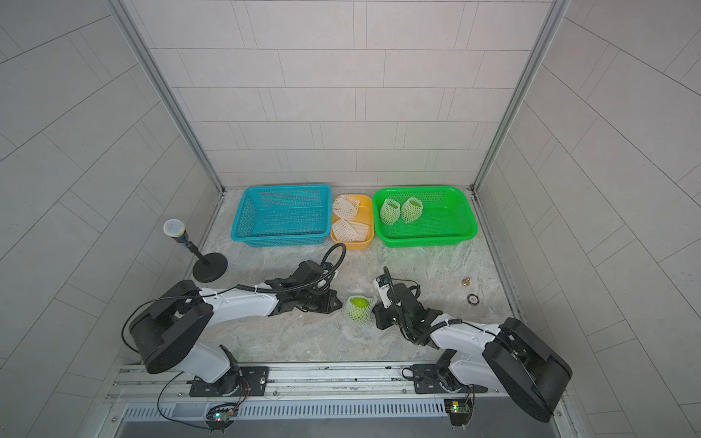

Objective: Sleeve custard apples in foam nets
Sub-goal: Put on the foam net on the custard apple.

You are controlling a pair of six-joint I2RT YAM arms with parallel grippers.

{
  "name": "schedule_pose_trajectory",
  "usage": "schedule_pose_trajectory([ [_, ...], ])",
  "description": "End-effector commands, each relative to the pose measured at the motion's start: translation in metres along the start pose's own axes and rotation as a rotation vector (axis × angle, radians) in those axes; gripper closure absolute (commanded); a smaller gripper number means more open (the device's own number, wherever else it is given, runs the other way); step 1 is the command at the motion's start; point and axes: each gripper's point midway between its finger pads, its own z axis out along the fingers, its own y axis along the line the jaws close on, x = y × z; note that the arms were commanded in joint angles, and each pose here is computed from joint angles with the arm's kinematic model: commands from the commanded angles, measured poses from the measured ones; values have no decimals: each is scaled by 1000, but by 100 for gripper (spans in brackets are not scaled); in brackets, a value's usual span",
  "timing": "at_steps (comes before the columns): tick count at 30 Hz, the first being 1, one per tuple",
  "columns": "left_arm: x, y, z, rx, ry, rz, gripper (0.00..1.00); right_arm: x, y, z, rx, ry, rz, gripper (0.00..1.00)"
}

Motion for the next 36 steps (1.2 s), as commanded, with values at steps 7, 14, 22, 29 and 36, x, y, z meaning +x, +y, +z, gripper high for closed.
schedule_pose_trajectory([
  [7,1,-1,6,-17,25,33,98,-5,2,7,31,-6,-35,96],
  [14,0,-2,3,-27,19,44,98,-6,2,8,44,-15,-47,96],
  [22,-3,-2,-7,-48,-5,52,89,-13,-3,-7,86,-51,-44,78],
  [29,-3,-4,-9,-43,-5,51,69,-13,-10,-15,120,-74,-39,55],
  [36,-2,-1,-12,-61,-9,39,61,-18,-23,-26,217,-59,-20,41],
])
